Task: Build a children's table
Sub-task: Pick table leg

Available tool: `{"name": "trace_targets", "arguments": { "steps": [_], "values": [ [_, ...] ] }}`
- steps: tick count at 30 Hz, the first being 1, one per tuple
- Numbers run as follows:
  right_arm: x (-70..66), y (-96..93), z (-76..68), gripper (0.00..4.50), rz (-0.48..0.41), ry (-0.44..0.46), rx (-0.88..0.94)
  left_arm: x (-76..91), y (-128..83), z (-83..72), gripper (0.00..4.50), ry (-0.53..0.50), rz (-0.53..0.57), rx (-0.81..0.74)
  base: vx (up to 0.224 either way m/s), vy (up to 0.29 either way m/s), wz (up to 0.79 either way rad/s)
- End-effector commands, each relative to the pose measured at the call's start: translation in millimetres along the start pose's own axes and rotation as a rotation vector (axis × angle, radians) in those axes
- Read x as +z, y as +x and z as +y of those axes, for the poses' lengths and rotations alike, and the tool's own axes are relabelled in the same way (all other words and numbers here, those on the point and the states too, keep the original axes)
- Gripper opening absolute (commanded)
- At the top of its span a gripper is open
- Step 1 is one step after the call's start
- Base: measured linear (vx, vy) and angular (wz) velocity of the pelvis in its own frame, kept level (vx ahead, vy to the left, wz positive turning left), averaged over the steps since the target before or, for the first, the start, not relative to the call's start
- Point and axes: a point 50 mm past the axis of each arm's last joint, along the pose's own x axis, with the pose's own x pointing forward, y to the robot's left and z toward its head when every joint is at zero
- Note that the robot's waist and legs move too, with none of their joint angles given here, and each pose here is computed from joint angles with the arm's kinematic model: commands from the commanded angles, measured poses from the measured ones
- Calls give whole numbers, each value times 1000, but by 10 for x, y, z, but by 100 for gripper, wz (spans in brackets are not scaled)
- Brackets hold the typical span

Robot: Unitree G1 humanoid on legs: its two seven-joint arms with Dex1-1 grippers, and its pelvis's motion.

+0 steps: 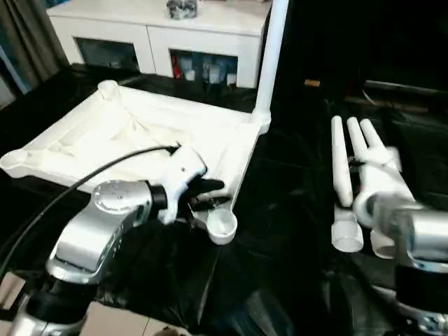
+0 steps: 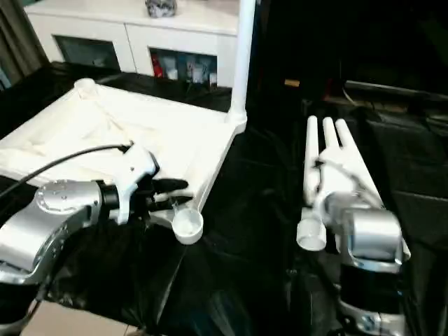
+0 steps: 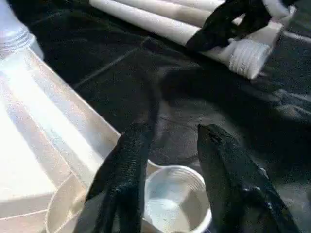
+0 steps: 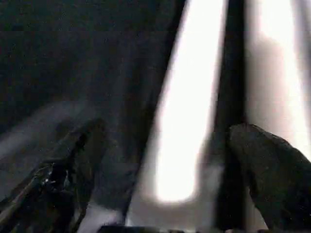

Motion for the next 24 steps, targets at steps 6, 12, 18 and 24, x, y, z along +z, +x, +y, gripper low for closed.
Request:
{"name": "trace_targets", "arguments": {
  "steps": [6, 12, 18, 24],
  "values": [
    [-101, 102, -5, 450, 128, 0, 21, 12, -2, -77, 173, -24, 16, -61, 0, 0, 0],
    [-108, 155, -21, 400, 164, 28, 51, 35, -16, -90, 206, 18, 40, -65, 0, 0, 0],
    [-162, 255, -103, 333, 216, 73, 73, 66, -18, -50, 273, 106, 73, -56, 0, 0, 0],
    [-202, 330, -173, 306, 254, 71, 71, 111, -41, 6, 295, 156, 108, -82, 0, 0, 0]
  ]
}}
